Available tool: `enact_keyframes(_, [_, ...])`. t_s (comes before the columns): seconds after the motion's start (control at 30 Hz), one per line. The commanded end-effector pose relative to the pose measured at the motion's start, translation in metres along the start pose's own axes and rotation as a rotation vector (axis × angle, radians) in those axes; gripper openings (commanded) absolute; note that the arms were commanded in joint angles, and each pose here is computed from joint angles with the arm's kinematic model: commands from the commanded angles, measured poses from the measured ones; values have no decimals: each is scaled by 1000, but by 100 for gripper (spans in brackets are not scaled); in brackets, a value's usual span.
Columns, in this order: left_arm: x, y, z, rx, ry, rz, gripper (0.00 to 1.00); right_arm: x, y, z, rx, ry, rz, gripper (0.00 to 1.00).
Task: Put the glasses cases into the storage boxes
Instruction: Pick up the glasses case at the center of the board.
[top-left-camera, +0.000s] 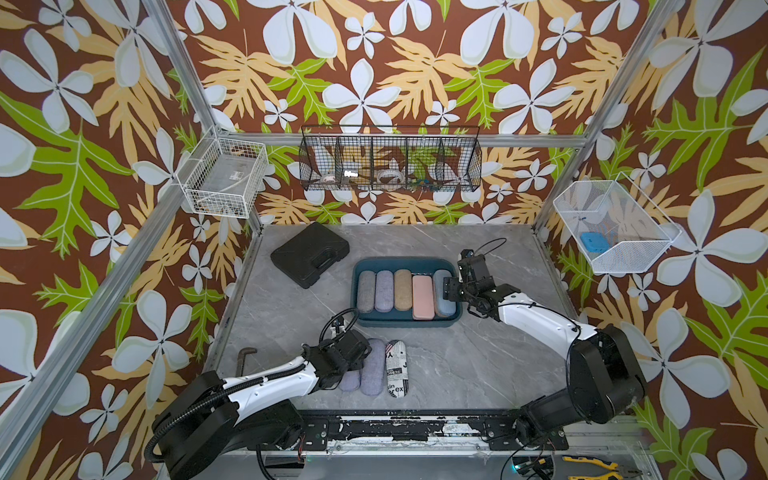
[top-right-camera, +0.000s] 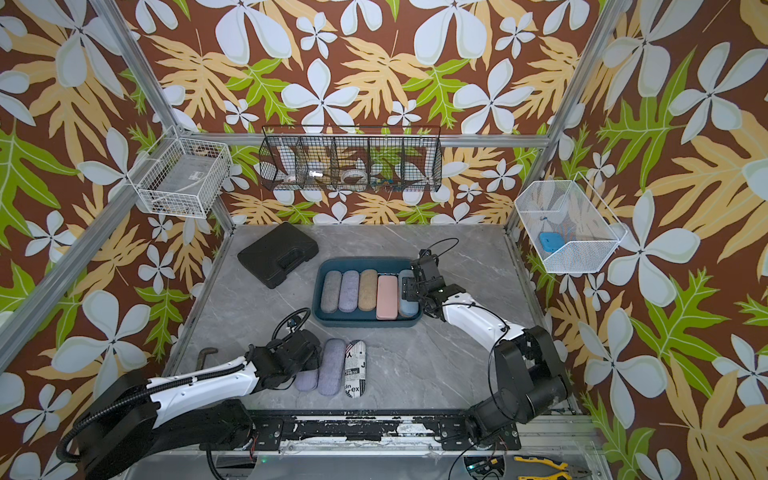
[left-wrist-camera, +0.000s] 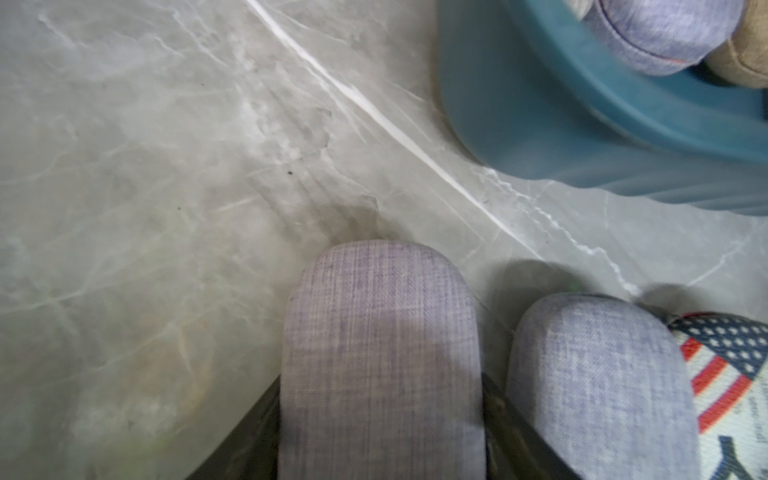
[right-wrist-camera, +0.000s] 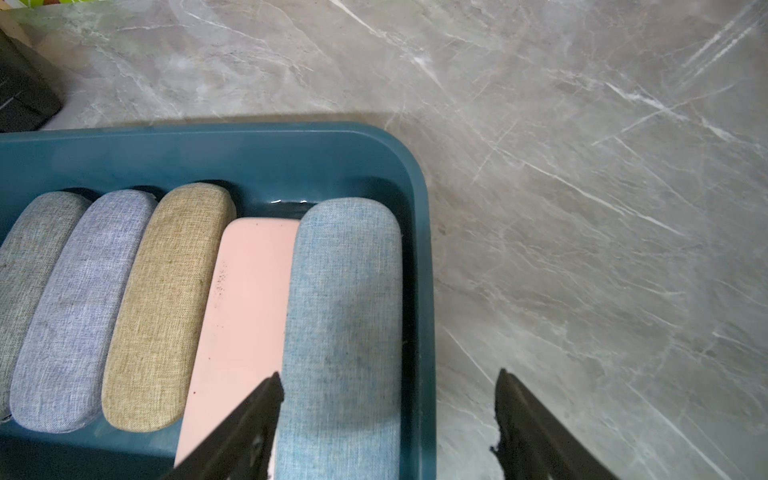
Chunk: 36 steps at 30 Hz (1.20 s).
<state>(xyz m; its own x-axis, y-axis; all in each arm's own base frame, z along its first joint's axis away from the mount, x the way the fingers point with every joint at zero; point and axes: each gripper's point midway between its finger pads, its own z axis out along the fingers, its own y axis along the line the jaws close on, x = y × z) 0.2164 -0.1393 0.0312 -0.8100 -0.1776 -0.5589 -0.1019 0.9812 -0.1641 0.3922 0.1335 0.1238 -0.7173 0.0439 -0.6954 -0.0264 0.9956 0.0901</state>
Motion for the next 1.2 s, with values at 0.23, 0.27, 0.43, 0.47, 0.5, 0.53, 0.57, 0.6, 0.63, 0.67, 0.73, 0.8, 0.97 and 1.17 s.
enact_keyframes(0.23, [-25, 2, -18, -73, -42, -32, 65, -13, -2, -15, 3, -45, 1, 80])
enact_keyframes(0.27, [-29, 2, -22, -76, -53, -35, 65, -14, -3, -17, 5, -48, -2, 80])
enact_keyframes(0.43, [-53, -8, -45, -30, -114, -63, 65, -15, -11, -21, 21, -50, 2, 80])
enact_keyframes(0.47, [-59, -12, -50, -16, -125, -67, 65, -15, -13, -22, 23, -51, 6, 80])
enact_keyframes(0.5, [-66, -16, -56, -1, -140, -70, 65, -16, -16, -23, 27, -53, 11, 80])
enact_keyframes(0.53, [-72, -20, -60, 9, -152, -69, 65, -17, -17, -24, 28, -55, 12, 80])
enact_keyframes(0.57, [-78, -24, -64, 18, -166, -70, 65, -18, -19, -25, 29, -59, 15, 80])
enact_keyframes(0.6, [-85, -27, -68, 25, -180, -66, 65, -19, -21, -27, 32, -63, 18, 80])
enact_keyframes(0.63, [-90, -31, -71, 32, -189, -65, 65, -20, -21, -28, 33, -66, 18, 80])
enact_keyframes(0.67, [-96, -37, -73, 40, -196, -59, 65, -21, -23, -30, 34, -70, 20, 80])
enact_keyframes(0.73, [-107, -49, -77, 62, -209, -48, 65, -23, -25, -34, 37, -77, 21, 80])
enact_keyframes(0.8, [-122, -64, -81, 88, -231, -37, 65, -24, -28, -37, 43, -82, 23, 80])
enact_keyframes(0.97, [-158, -102, -80, 153, -271, -14, 65, -21, -43, -42, 62, -90, 45, 80])
enact_keyframes(1.17, [-196, -143, -62, 178, -300, 27, 65, -16, -65, -47, 81, -85, 84, 80])
